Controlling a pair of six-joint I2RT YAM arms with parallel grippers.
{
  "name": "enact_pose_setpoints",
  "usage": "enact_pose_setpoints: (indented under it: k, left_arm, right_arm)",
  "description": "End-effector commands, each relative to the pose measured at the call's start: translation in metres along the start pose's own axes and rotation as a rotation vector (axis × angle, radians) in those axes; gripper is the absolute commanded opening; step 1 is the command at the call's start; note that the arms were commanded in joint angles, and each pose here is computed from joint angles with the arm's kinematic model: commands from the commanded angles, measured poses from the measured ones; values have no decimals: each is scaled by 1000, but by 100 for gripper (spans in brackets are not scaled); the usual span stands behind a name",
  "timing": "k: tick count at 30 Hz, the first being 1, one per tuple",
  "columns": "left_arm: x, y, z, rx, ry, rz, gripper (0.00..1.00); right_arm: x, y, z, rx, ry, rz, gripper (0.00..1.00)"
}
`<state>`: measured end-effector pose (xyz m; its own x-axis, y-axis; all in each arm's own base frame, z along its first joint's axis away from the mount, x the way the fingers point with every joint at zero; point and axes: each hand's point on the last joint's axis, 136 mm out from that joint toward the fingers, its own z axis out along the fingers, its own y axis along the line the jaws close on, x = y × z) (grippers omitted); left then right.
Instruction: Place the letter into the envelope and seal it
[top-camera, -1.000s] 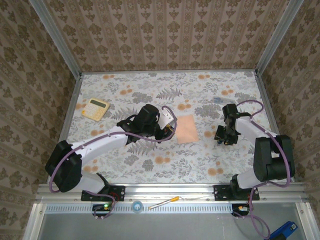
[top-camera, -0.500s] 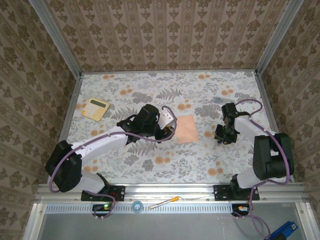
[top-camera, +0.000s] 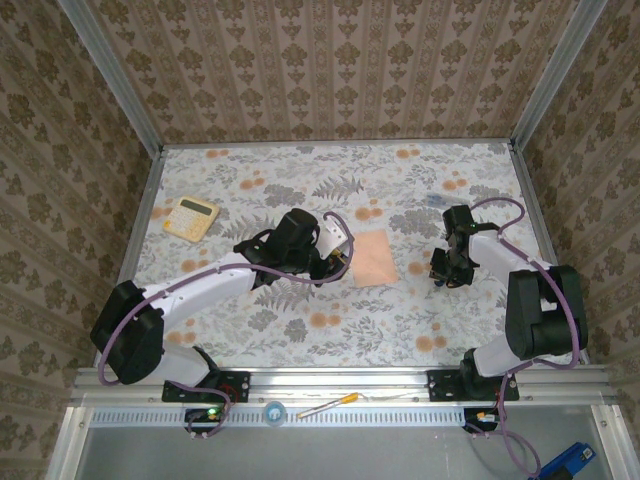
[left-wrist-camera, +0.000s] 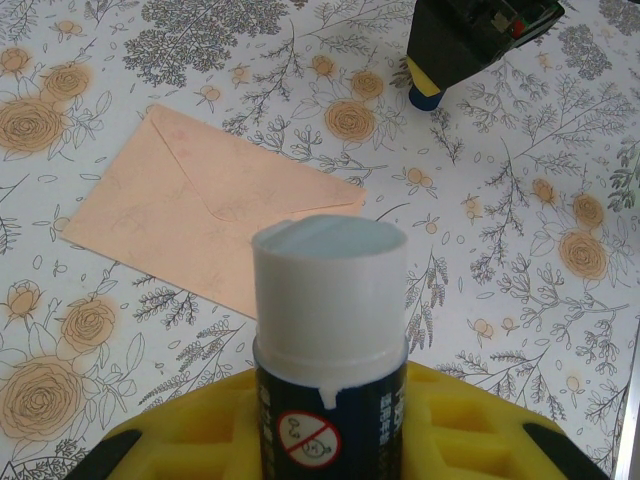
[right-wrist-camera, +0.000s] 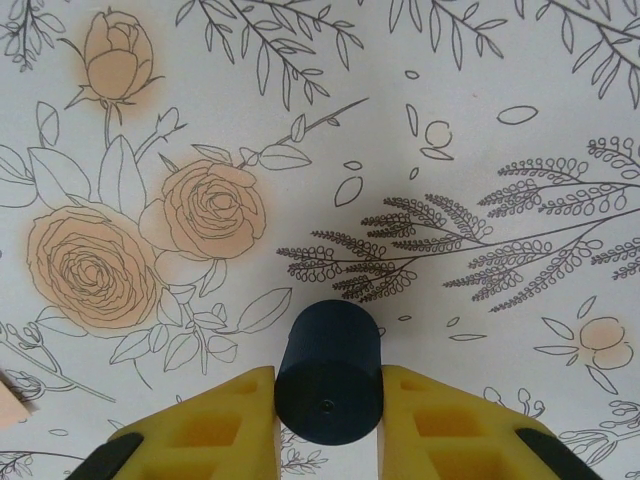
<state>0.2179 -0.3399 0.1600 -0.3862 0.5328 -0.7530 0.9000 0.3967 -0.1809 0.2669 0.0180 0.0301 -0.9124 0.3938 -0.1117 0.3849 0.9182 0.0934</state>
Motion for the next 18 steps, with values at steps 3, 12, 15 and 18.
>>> enact_pose_setpoints:
  k: [3, 12, 15, 18]
  left_arm:
    - [-7, -5, 3, 26, -2, 8, 0]
    - [-6, -7, 5, 38, 8, 10, 0]
    - [-6, -7, 5, 38, 9, 11, 0]
    - [-7, -7, 6, 39, 9, 12, 0]
  right_arm:
    - [-8, 6, -12, -20, -37, -11, 25]
    - [-9, 9, -15, -33, -37, -14, 25]
    - [-9, 8, -11, -21, -26, -17, 27]
    - [-8, 6, -4, -10, -11, -20, 30]
